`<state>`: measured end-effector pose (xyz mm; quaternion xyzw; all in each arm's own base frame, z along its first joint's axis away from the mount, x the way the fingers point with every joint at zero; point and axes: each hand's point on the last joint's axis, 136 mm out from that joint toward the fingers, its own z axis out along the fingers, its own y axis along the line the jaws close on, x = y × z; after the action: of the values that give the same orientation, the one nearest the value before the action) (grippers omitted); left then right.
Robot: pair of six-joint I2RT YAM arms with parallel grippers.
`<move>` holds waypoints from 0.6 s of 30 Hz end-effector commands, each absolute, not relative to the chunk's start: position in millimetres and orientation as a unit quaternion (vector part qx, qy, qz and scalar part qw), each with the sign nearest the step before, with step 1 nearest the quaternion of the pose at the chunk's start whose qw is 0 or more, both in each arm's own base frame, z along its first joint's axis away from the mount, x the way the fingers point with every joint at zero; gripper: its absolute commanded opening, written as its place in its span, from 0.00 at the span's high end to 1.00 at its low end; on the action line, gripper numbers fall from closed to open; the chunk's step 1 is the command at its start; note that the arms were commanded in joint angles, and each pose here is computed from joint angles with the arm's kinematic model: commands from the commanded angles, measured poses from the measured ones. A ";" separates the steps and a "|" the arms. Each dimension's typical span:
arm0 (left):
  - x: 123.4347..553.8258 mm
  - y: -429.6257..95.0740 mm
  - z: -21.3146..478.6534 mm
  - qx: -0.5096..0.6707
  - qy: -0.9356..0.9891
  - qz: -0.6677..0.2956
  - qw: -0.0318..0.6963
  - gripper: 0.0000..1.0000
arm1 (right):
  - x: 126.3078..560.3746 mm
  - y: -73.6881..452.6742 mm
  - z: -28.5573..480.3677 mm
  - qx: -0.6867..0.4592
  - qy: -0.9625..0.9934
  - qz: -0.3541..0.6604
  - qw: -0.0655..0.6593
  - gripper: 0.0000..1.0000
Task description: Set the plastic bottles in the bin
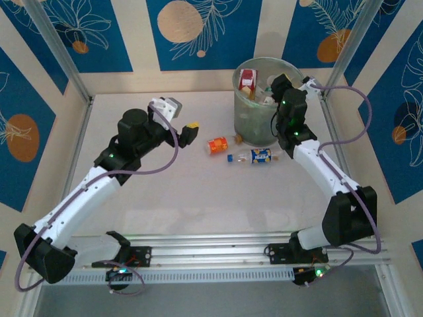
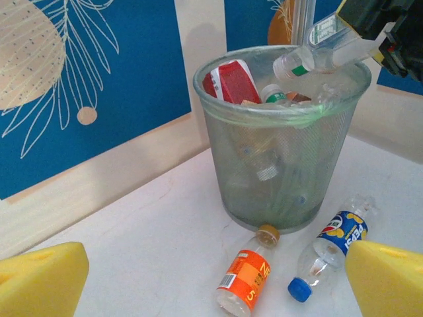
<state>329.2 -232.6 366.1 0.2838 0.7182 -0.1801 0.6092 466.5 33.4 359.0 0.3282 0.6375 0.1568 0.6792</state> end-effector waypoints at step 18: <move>342.5 -242.6 341.4 0.288 0.738 -0.180 0.583 0.01 | 540.7 70.1 367.1 0.269 0.652 0.179 0.685 0.53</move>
<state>343.8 -242.2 337.3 0.2902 0.7401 -0.1746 0.5810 531.8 62.4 350.7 0.2866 0.6565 0.1782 0.6747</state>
